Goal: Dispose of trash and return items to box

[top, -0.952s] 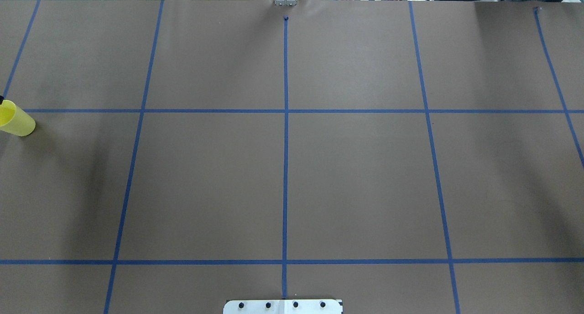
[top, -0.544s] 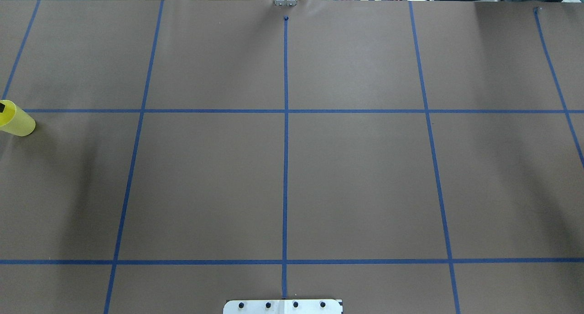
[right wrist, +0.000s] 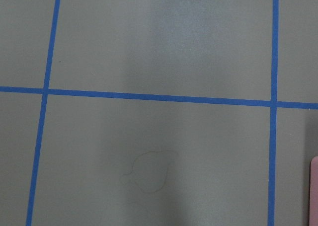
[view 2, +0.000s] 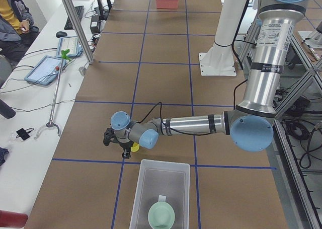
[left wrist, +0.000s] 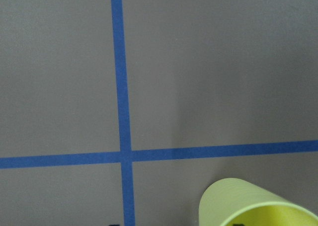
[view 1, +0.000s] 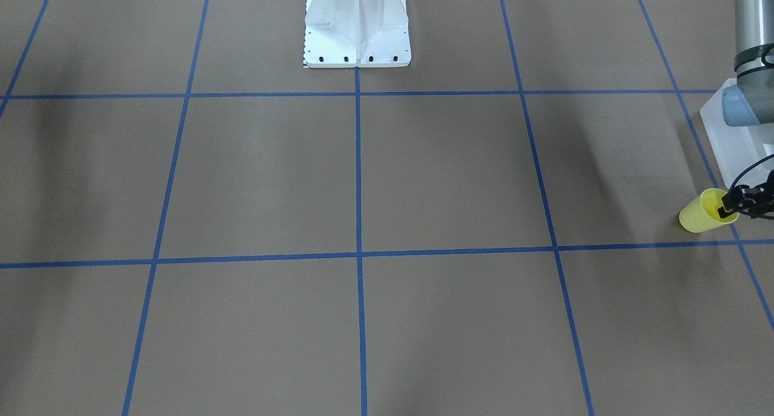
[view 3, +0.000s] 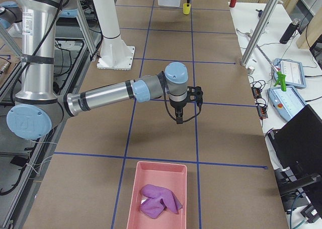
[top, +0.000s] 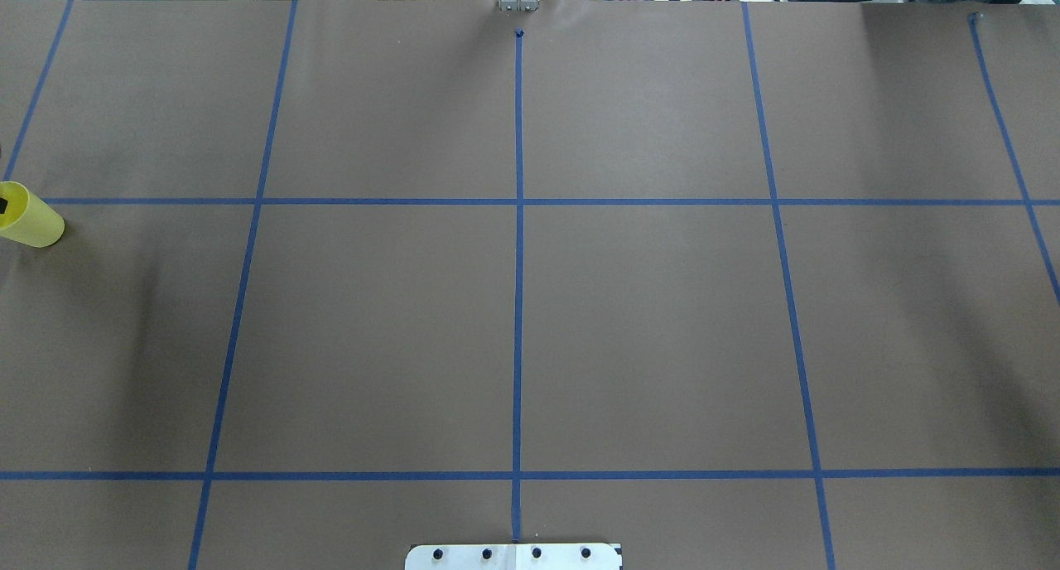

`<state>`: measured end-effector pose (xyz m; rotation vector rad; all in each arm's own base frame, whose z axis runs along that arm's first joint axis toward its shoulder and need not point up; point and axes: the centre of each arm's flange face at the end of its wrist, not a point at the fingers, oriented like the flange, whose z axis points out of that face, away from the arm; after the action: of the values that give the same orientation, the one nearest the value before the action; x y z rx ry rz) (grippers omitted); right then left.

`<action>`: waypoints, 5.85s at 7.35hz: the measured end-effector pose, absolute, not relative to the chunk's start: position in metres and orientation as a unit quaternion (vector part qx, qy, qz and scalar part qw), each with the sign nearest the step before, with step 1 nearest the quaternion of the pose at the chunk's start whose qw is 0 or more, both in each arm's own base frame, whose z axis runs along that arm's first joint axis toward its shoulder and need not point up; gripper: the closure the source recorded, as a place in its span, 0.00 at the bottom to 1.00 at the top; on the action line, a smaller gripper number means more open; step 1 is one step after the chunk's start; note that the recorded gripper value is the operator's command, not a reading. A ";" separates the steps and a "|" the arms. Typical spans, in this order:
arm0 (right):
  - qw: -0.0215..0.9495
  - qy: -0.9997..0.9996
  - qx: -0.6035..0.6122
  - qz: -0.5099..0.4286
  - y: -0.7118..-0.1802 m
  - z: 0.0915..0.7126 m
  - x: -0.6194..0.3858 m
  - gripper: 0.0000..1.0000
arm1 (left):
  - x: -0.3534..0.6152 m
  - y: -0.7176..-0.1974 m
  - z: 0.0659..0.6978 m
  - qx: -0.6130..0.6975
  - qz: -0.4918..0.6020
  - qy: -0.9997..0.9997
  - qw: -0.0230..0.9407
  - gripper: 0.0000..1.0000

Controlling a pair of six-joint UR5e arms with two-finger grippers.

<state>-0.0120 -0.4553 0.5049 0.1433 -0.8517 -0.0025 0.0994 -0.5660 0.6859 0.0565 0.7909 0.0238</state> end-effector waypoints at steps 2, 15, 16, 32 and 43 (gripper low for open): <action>0.908 -0.413 0.070 -0.001 -0.455 0.505 -0.012 0.00 | 0.104 -0.569 0.677 0.027 0.011 0.394 0.919 1.00; 0.908 -0.414 0.064 -0.006 -0.455 0.506 -0.019 0.00 | -0.121 -0.448 0.739 0.045 0.099 0.434 0.894 1.00; 0.908 -0.414 0.063 -0.007 -0.454 0.506 -0.020 0.00 | -0.121 -0.438 0.756 0.039 0.094 0.436 0.894 1.00; 0.907 -0.416 0.060 -0.007 -0.452 0.508 -0.021 0.00 | -0.059 -0.437 0.755 0.052 0.042 0.429 0.901 0.02; 0.927 -0.371 0.060 -0.002 -0.439 0.530 -0.013 0.00 | -0.034 -0.426 0.532 0.111 0.018 0.395 0.912 0.02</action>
<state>-0.0126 -0.4387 0.5298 0.1222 -0.7609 -0.0041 -0.0339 -0.4256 0.5317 0.2285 0.8150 0.0369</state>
